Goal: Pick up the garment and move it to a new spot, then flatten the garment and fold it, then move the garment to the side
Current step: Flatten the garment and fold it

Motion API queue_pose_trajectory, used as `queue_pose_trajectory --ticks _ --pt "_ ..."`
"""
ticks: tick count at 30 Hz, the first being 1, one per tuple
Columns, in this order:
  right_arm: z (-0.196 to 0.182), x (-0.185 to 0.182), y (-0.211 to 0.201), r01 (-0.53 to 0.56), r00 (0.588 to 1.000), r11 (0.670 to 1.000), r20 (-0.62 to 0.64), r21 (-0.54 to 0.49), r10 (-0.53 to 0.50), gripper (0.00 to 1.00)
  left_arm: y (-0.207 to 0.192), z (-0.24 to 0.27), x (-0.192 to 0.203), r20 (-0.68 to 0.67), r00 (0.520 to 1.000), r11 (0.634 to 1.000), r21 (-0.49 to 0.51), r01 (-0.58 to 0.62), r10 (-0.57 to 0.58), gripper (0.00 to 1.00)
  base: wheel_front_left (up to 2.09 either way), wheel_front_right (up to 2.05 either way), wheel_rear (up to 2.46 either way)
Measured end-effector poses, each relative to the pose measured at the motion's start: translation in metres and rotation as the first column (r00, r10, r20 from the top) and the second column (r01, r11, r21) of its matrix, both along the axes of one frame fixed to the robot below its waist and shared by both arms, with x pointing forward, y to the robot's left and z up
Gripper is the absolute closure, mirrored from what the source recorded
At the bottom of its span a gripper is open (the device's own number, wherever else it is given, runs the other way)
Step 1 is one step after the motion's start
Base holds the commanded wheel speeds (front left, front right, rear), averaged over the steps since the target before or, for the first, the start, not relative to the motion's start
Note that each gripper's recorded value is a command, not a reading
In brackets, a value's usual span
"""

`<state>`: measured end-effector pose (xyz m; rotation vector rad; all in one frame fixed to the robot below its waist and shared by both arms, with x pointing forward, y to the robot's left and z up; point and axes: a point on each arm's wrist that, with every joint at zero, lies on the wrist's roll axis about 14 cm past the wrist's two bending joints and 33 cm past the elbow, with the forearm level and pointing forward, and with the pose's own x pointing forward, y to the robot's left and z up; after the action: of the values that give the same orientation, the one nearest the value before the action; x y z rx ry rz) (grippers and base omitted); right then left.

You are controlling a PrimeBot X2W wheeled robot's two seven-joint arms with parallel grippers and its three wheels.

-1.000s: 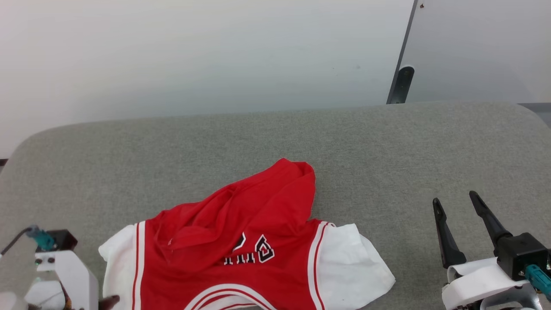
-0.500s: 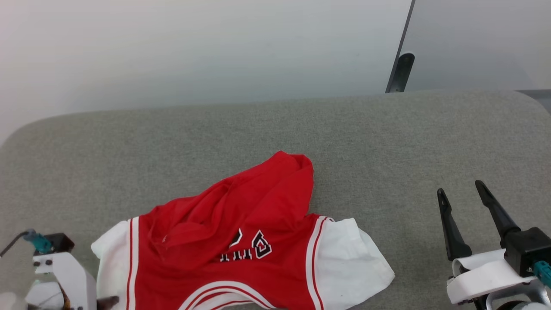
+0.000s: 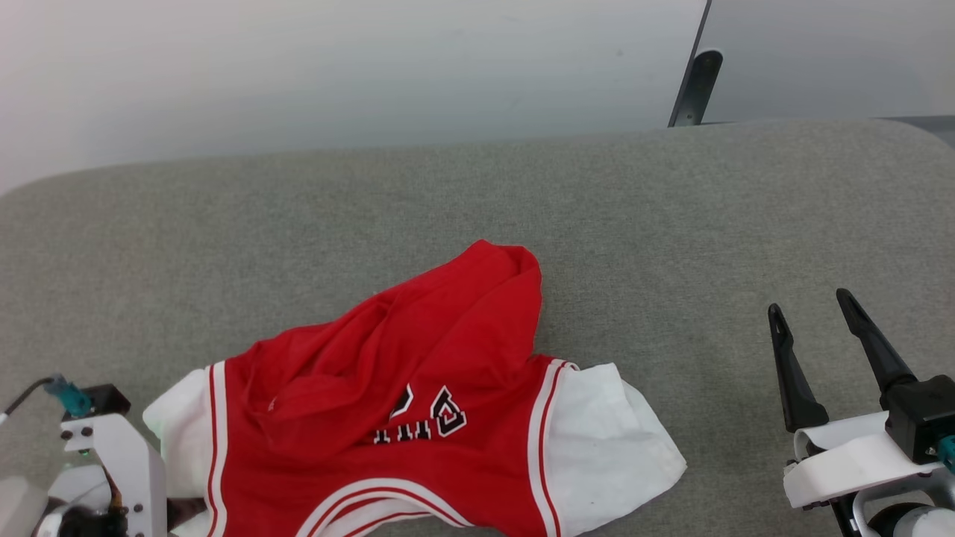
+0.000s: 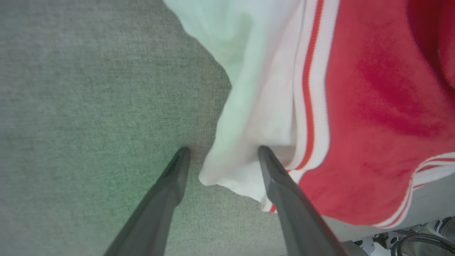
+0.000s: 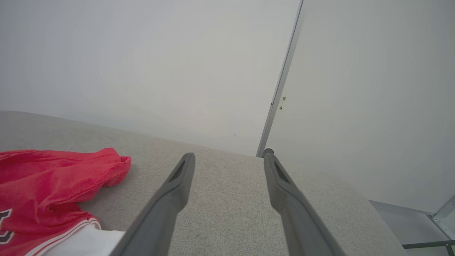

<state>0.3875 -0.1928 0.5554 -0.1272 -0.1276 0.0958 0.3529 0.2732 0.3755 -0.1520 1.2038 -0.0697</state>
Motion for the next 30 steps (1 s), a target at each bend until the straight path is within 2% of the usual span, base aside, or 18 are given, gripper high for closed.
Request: queue_pose_trajectory --ticks 5,6,7,8,11,15,19,22,25,28,30 --pt "-0.007 0.004 0.001 -0.004 1.000 1.000 -0.027 -0.007 0.004 0.00 -0.003 -0.007 -0.002 -0.062 0.998 0.999 -0.024 -0.024 0.022 0.00 0.00 0.00 0.00" --pt "-0.008 0.005 0.002 -0.007 0.999 1.000 -0.035 -0.008 0.007 0.00 -0.004 -0.008 -0.003 -0.082 0.996 0.999 -0.036 -0.034 0.031 0.03 0.00 0.00 0.00" --pt "-0.009 0.005 0.003 -0.011 0.999 1.000 -0.040 -0.009 0.011 0.00 -0.005 -0.008 -0.004 -0.094 0.995 0.998 -0.046 -0.047 0.042 0.60 0.00 0.00 0.00" --pt "-0.010 0.006 0.005 -0.016 0.999 1.000 -0.046 -0.010 0.015 0.00 -0.005 -0.008 -0.004 -0.110 0.991 0.995 -0.060 -0.079 0.072 1.00 0.00 0.00 0.00" --pt "-0.018 0.008 0.011 -0.040 0.995 0.999 -0.095 0.001 0.040 0.00 -0.004 -0.007 -0.006 -0.132 0.988 0.994 -0.063 -0.094 0.085 1.00 0.00 0.00 0.00" --pt "-0.039 0.007 0.024 -0.104 0.967 0.995 -0.233 0.012 0.104 0.00 -0.007 -0.005 -0.005 -0.138 0.987 0.993 -0.072 -0.094 0.084 1.00 0.00 0.00 0.00" --pt "-0.061 0.001 0.036 -0.170 0.902 0.985 -0.395 0.041 0.173 0.00 -0.010 -0.002 -0.003 -0.140 0.986 0.991 -0.084 -0.100 0.087 1.00 0.00 0.00 0.00" --pt "-0.081 -0.011 0.043 -0.212 0.814 0.974 -0.538 0.077 0.219 0.00 -0.011 -0.001 -0.002 -0.137 0.987 0.992 -0.086 -0.097 0.085 1.00 0.00 0.00 0.00" --pt "-0.096 -0.026 0.052 -0.247 0.704 0.961 -0.658 0.128 0.268 0.00 -0.012 0.000 -0.002 -0.136 0.987 0.992 -0.088 -0.094 0.081 1.00 0.00 0.00 0.00" --pt "-0.107 -0.043 0.058 -0.269 0.594 0.948 -0.744 0.172 0.304 0.00 -0.015 0.001 -0.001 -0.129 0.989 0.992 -0.093 -0.089 0.076 1.00 0.00 0.00 0.00" --pt "-0.110 -0.052 0.063 -0.279 0.538 0.939 -0.778 0.201 0.326 0.00 -0.016 0.002 0.000 -0.124 0.989 0.992 -0.095 -0.087 0.075 1.00 0.00 0.00 0.00"
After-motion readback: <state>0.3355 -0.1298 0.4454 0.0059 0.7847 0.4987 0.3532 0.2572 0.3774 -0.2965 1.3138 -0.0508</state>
